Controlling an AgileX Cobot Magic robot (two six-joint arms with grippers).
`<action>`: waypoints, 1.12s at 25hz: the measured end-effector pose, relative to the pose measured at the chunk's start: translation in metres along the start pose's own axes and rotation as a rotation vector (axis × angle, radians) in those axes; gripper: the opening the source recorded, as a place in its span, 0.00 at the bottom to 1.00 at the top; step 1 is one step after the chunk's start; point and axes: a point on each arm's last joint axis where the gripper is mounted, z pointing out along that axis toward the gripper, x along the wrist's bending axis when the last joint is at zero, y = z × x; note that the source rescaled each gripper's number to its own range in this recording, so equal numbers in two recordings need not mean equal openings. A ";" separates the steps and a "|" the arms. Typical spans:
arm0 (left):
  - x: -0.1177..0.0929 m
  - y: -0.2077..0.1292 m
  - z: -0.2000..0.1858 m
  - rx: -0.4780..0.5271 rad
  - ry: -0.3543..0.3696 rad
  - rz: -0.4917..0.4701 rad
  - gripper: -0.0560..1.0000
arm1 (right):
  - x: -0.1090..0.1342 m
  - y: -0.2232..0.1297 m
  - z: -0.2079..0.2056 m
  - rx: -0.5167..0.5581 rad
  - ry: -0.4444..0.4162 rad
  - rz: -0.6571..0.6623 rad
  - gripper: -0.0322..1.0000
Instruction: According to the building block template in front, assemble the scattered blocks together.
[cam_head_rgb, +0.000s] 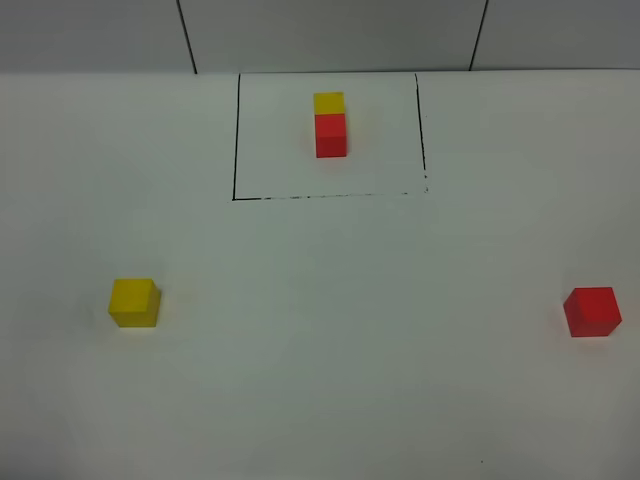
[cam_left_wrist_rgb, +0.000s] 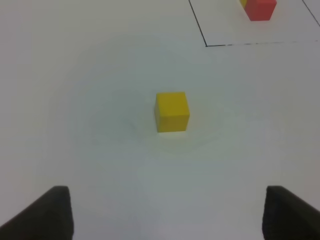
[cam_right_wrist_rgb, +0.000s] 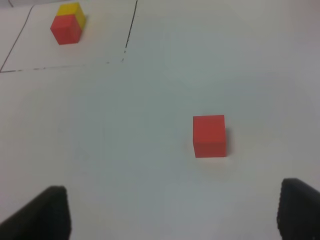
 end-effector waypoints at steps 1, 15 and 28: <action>0.000 0.000 0.000 0.000 0.000 0.000 0.68 | 0.000 0.000 0.000 0.000 0.000 0.000 0.75; 0.006 0.026 0.005 0.064 0.068 -0.087 0.76 | 0.000 0.000 0.000 0.000 0.000 0.000 0.75; 0.009 0.118 0.138 0.512 0.021 -0.127 0.79 | 0.000 0.000 0.000 0.000 0.000 0.000 0.75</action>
